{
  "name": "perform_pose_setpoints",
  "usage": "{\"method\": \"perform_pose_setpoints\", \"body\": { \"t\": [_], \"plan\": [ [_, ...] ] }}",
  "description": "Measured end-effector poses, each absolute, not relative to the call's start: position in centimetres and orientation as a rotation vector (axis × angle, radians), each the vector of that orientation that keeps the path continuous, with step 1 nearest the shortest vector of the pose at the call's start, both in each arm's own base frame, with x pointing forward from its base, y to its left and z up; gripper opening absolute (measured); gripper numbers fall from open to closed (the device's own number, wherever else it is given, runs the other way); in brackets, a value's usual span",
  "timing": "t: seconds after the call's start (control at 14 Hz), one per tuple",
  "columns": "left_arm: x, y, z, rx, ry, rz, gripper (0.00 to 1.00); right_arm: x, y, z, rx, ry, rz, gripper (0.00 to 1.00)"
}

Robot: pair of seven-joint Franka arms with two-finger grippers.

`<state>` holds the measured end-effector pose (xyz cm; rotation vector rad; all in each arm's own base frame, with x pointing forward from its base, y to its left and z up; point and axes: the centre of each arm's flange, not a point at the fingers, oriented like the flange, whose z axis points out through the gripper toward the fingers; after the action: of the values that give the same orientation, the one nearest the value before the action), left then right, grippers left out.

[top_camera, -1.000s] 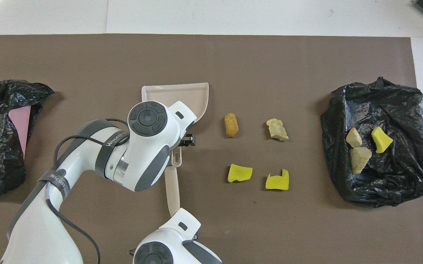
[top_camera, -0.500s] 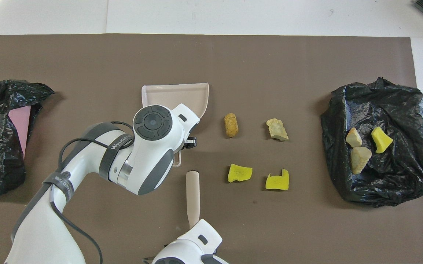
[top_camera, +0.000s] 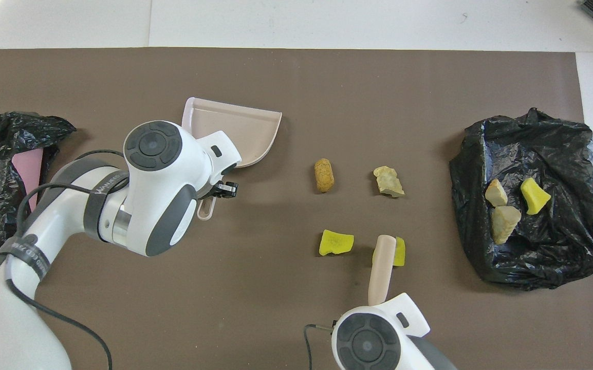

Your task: Sweep and dump trash in bin

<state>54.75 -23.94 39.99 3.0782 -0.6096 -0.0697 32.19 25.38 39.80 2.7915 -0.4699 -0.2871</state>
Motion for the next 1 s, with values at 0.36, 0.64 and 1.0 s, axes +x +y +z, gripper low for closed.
{"method": "perform_pose_setpoints", "body": {
  "t": [0.36, 0.64, 1.0],
  "plan": [
    [55.5, -17.3, 42.5, 2.920, -1.097, -0.130, 0.31, 34.2, 20.8, 38.6, 2.726, -0.588, -0.339, 0.26],
    [56.4, -13.4, 42.5, 2.786, -1.362, -0.145, 0.31, 34.6, 20.1, 36.3, 2.734, -0.595, -0.402, 0.26],
    [57.0, -10.5, 42.4, 2.487, -1.829, -0.133, 0.31, 35.6, 23.7, 32.4, 2.803, -0.583, -0.442, 0.26]
  ]
}}
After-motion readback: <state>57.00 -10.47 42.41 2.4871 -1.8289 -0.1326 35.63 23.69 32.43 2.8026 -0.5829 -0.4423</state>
